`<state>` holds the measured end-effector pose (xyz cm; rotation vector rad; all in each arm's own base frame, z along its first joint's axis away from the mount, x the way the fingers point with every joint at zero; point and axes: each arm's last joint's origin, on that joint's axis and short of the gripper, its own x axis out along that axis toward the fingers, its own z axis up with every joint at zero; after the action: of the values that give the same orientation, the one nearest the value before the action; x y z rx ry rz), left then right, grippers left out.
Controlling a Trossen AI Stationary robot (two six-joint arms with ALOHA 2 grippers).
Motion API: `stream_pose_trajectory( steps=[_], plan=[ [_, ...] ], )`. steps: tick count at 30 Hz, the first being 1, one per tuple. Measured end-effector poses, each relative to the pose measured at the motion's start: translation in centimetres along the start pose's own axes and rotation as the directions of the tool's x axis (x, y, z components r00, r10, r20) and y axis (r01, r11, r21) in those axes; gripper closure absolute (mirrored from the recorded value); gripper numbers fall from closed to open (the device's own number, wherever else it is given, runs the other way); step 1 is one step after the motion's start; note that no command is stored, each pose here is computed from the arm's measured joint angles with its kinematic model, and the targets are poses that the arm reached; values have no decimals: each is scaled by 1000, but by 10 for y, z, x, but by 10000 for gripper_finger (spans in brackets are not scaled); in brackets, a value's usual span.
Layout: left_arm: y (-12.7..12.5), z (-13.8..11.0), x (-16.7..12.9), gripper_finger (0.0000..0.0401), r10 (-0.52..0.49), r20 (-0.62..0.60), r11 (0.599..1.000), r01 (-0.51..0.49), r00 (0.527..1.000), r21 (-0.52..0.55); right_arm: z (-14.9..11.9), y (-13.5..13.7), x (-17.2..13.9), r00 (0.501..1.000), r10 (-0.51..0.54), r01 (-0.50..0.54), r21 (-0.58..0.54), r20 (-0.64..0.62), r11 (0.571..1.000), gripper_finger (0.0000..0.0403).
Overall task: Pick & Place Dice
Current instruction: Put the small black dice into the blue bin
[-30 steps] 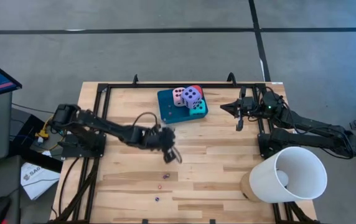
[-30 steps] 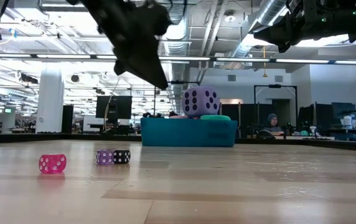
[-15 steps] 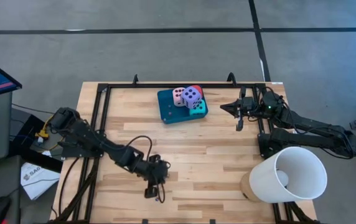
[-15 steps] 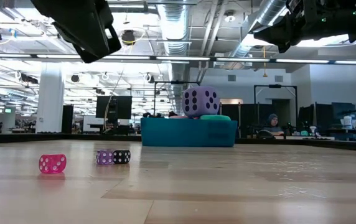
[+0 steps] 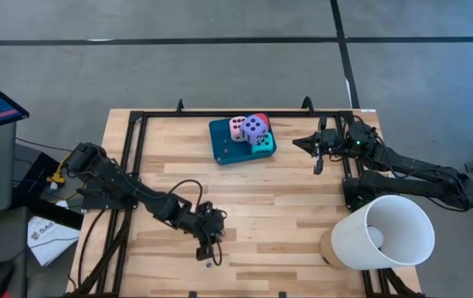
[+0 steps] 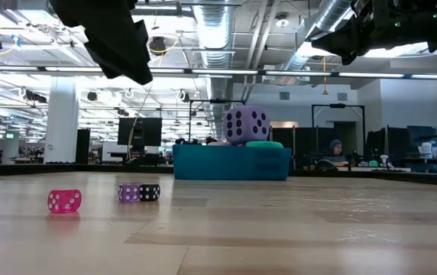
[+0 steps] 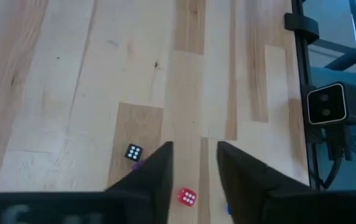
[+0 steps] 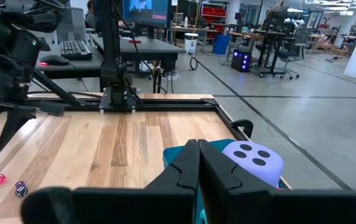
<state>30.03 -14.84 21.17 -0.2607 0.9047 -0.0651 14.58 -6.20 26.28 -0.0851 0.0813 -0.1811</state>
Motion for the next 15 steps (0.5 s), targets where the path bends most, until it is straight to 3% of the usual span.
stream_pose_trajectory(
  steps=[9, 15],
  plan=[
    [0, 0, 0, 167, 1, 1, 1000, -1, 1000, 4, 0, 0, 0, 1000, 0, 0, 0, 0, 1000, 403],
    [0, 0, 0, 134, 3, 3, 1000, -3, 1000, 7, 0, 0, 0, 1000, 0, 0, 0, 0, 1000, 403]
  ],
)
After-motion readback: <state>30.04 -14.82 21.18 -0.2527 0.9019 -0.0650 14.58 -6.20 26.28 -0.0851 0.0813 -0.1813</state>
